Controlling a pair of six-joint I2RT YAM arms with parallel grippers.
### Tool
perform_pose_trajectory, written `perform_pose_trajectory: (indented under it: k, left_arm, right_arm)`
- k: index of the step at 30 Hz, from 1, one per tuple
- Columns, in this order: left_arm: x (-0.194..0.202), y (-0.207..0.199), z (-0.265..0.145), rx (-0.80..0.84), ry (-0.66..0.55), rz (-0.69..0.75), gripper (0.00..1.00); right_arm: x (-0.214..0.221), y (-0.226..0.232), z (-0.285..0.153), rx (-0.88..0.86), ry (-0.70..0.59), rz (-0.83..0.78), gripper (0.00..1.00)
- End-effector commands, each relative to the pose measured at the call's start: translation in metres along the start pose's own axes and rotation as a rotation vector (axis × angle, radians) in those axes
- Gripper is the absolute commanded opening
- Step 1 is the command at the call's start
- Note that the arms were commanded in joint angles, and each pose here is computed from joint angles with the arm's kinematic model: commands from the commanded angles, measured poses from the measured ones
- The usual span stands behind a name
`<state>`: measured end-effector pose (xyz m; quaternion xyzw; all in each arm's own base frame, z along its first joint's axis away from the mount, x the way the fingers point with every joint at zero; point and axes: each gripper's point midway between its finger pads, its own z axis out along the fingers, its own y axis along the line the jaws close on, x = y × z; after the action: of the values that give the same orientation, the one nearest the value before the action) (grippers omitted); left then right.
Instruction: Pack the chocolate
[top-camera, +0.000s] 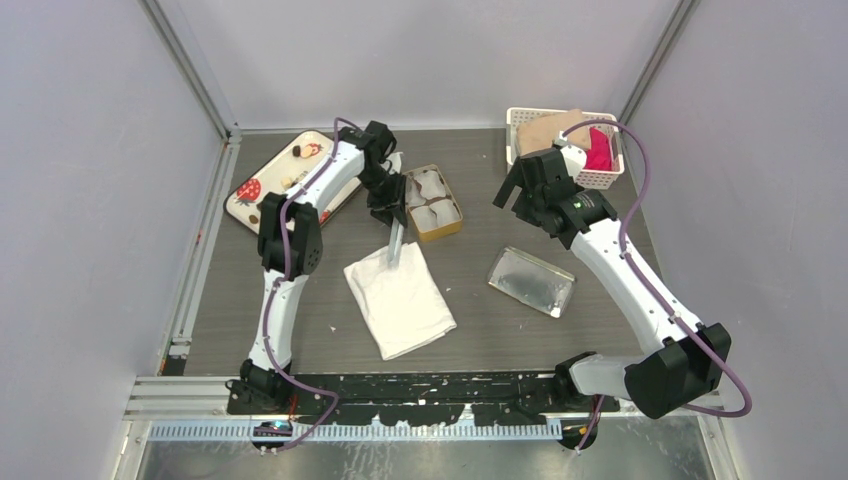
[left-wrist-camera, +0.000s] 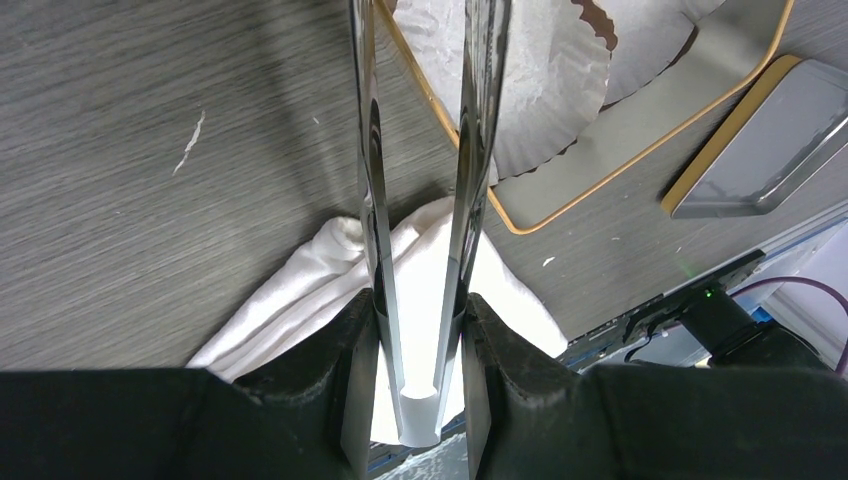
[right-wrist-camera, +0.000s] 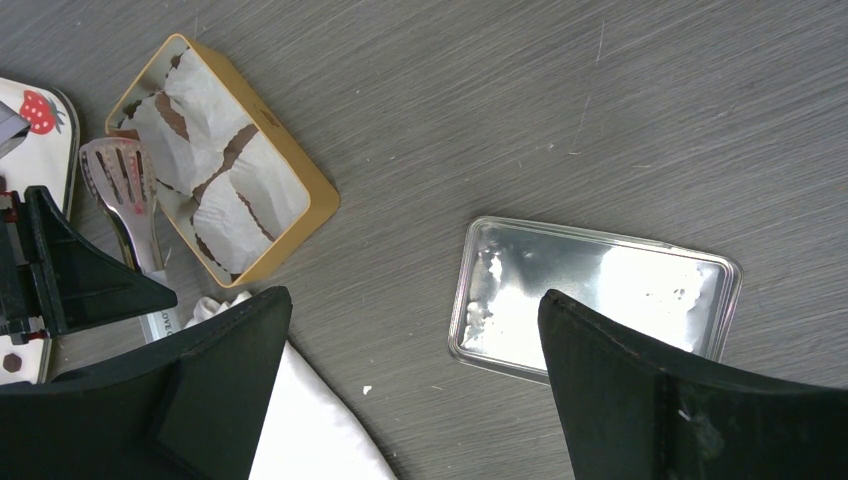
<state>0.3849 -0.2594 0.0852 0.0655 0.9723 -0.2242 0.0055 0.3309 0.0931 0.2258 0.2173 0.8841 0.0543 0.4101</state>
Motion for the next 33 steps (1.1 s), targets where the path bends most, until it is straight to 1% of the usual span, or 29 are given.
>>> perform_pose_trajectory:
  k: [1, 25, 28, 33]
  left_arm:
    - [-0.0094, -0.0206, -0.0197, 0.051, -0.054, 0.03, 0.3]
    - [-0.0063, -0.0143, -0.016, 0.024, -0.029, 0.021, 0.36]
    - [-0.0063, -0.0147, -0.0169, 0.024, -0.031, 0.023, 0.36]
    - [-0.0083, -0.0184, -0.0237, 0.029, -0.051, 0.031, 0.31]
  right_arm:
    - [-0.0113, 0.0039, -0.005, -0.025, -0.04, 0.023, 0.99]
    - [-0.0118, 0.0077, 0.0009, -0.031, -0.031, 0.022, 0.99]
    - [-0.012, 0.009, 0.0011, -0.034, -0.029, 0.021, 0.99]
    - [-0.012, 0.0096, 0.0024, -0.035, -0.027, 0.02, 0.99]
